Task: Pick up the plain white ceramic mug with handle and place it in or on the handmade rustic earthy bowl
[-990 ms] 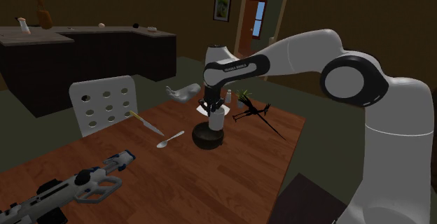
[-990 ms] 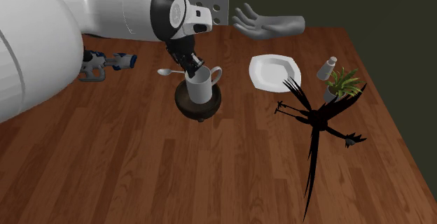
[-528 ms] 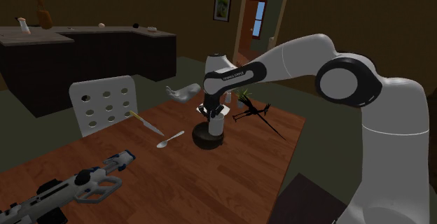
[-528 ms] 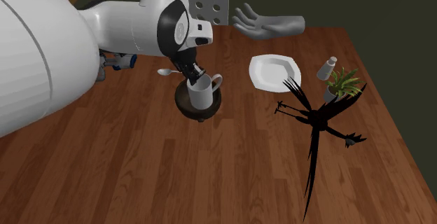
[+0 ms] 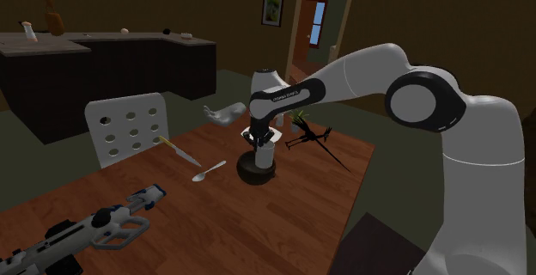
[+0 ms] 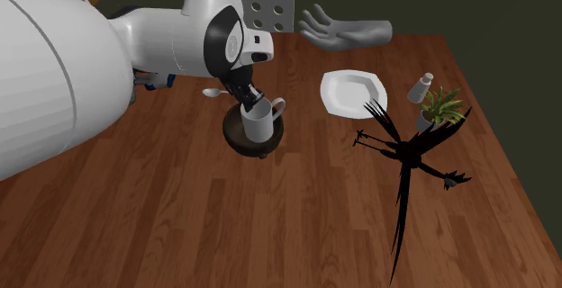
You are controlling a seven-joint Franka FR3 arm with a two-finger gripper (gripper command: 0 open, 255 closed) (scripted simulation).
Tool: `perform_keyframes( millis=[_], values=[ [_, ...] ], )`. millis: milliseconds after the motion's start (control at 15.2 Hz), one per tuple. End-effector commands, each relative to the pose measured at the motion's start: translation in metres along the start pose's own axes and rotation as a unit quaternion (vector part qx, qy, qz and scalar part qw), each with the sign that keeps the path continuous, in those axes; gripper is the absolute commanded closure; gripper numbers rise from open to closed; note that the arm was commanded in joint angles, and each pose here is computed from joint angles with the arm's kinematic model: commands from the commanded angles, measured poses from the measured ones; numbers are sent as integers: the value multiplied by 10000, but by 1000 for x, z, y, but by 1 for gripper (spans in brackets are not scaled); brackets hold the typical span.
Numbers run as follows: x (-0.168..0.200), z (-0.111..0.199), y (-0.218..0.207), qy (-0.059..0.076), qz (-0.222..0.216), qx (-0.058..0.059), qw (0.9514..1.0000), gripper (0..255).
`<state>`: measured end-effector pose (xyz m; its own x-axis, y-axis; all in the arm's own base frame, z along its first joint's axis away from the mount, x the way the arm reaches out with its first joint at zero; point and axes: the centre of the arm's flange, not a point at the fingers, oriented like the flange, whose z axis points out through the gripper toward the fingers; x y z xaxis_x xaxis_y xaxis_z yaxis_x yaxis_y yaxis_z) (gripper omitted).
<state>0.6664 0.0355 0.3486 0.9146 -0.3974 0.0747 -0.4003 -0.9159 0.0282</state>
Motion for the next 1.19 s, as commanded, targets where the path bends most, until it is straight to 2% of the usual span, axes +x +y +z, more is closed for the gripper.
perform_keyframes(
  millis=[0,66,396,660,1122],
  values=[
    [0,0,0,-2,3,-3,10000,255],
    [0,0,0,-2,3,-3,10000,0],
    [0,0,0,-2,3,-3,10000,0],
    [0,-50,0,-2,3,-3,10000,0],
    [0,-50,0,-2,3,-3,10000,0]
  ],
)
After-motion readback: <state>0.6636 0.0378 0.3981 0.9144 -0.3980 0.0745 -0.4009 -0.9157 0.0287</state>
